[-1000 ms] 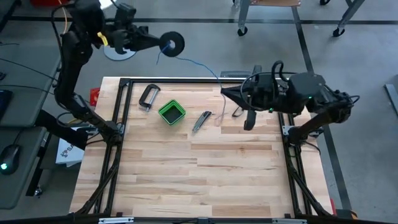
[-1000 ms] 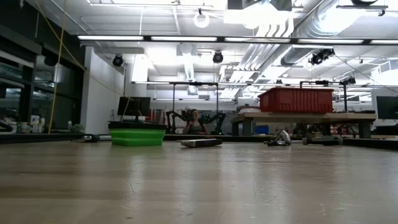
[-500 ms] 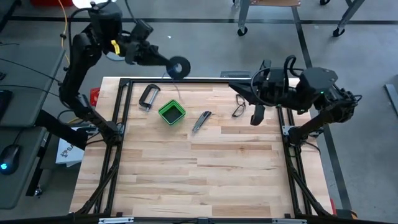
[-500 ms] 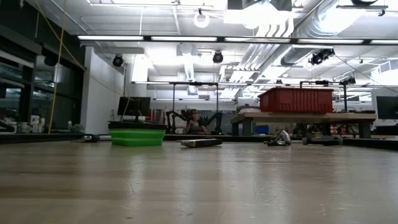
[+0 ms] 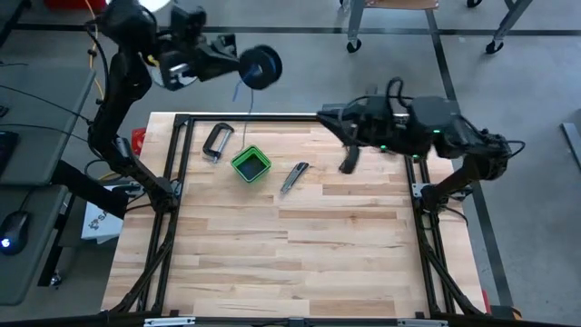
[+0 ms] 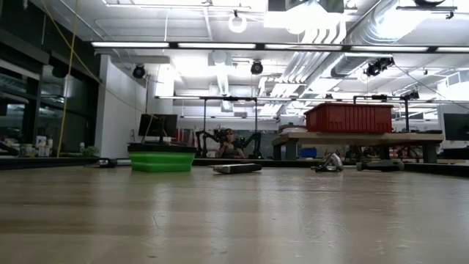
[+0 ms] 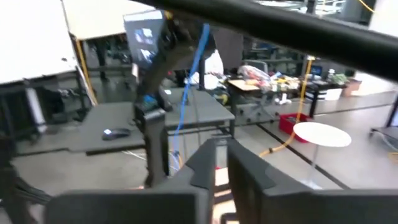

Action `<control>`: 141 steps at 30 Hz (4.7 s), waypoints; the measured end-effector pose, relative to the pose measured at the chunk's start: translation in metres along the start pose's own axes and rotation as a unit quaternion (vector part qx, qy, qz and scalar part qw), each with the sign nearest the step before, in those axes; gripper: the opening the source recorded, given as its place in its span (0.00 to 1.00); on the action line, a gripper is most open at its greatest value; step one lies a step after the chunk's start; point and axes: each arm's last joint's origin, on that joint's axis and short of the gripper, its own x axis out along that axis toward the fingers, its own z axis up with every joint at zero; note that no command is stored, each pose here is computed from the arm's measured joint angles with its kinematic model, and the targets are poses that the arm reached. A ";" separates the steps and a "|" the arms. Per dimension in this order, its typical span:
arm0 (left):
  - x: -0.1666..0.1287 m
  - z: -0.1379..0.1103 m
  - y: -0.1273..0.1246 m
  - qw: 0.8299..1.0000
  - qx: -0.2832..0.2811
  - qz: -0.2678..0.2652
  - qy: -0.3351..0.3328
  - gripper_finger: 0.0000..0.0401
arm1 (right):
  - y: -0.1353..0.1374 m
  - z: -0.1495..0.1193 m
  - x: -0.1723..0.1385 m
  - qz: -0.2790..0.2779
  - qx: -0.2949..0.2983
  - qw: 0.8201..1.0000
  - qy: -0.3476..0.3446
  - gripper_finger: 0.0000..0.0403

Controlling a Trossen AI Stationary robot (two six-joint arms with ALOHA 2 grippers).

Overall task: Coil cords
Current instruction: Coil the blue wire onto the spool

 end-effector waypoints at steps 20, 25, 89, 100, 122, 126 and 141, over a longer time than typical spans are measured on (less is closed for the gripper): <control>0.026 -0.008 -0.034 0.992 0.092 -0.068 -0.052 0.00 | 0.020 -0.037 0.085 0.052 0.042 0.997 -0.025 0.61; 0.035 -0.014 -0.032 0.993 0.078 -0.077 -0.042 0.00 | 0.022 -0.035 0.085 0.086 0.042 0.995 -0.037 0.61; 0.048 -0.021 -0.023 0.993 0.078 -0.078 -0.032 0.00 | 0.026 -0.040 0.084 0.153 0.049 0.987 -0.005 0.36; 0.048 -0.020 -0.022 0.992 0.096 -0.059 -0.047 0.00 | 0.025 -0.038 0.086 0.148 0.089 0.985 -0.017 0.08; 0.046 -0.018 -0.020 0.992 0.102 -0.051 -0.051 0.00 | 0.026 -0.047 0.085 0.141 0.046 0.989 0.023 0.04; 0.042 -0.014 -0.016 0.992 0.107 -0.041 -0.056 0.00 | 0.027 -0.048 0.084 0.156 0.048 0.986 0.031 0.01; 0.028 -0.007 -0.015 0.992 0.112 -0.019 -0.058 0.00 | 0.026 -0.048 0.083 0.151 0.044 0.987 0.036 0.00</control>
